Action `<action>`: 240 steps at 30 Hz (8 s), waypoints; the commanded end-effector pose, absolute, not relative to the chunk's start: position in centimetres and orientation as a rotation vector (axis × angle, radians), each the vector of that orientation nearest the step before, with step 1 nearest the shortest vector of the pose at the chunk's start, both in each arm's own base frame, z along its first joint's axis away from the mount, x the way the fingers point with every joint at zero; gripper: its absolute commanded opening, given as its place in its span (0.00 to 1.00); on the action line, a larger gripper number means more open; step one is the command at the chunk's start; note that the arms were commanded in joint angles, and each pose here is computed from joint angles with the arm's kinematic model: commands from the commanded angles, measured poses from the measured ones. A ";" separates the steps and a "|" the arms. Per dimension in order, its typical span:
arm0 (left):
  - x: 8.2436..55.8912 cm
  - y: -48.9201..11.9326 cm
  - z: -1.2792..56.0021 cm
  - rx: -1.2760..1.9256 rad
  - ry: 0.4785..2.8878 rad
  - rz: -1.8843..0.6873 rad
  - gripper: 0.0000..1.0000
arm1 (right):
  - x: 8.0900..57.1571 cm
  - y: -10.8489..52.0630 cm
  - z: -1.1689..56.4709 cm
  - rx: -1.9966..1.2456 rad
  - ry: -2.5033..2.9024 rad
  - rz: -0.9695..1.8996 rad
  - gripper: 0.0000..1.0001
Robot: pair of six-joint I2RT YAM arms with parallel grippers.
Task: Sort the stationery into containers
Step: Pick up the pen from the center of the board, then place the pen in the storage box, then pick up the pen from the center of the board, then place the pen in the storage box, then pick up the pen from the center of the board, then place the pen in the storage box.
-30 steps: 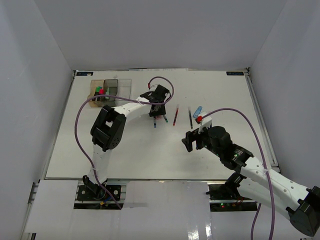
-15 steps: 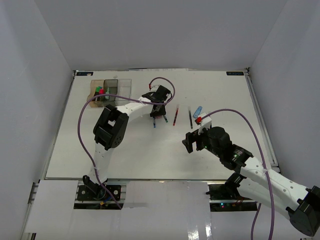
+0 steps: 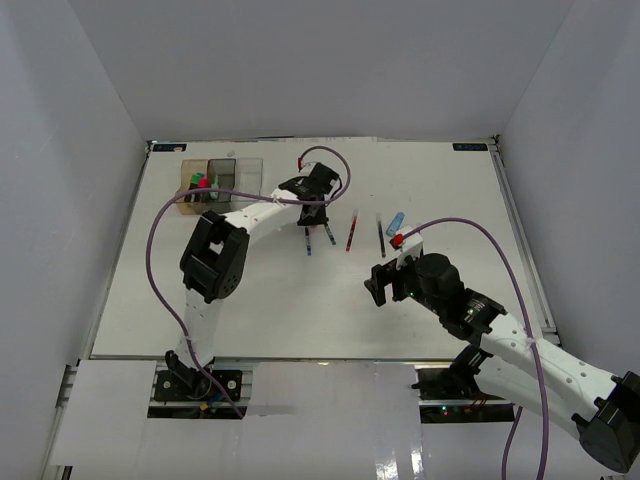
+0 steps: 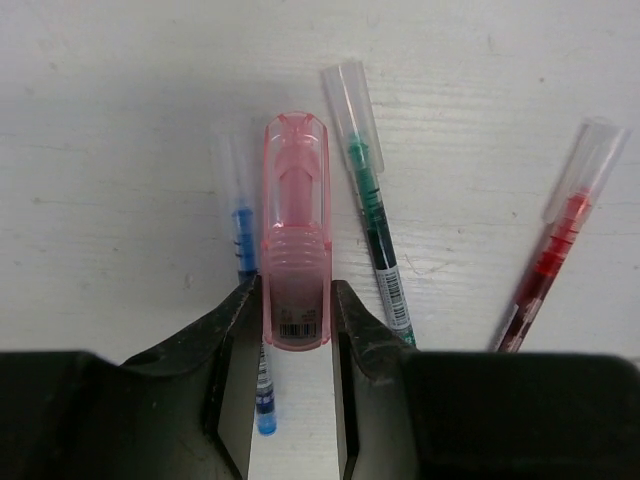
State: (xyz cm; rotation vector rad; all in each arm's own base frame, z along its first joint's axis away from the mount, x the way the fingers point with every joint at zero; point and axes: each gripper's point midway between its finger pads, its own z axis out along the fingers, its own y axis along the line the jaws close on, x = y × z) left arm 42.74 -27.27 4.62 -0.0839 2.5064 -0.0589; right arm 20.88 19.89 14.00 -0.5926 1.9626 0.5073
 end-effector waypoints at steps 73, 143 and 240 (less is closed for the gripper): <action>33.0 -8.6 16.0 -0.099 2.124 -0.469 0.98 | 42.5 13.0 3.6 0.384 2.429 -0.089 0.69; 42.9 -15.3 20.0 0.014 2.205 -0.272 0.14 | 25.8 25.4 16.3 -0.463 1.985 0.503 0.90; 51.4 -12.8 16.5 0.163 2.162 0.070 0.10 | 21.3 18.0 12.7 -0.418 1.996 0.417 0.90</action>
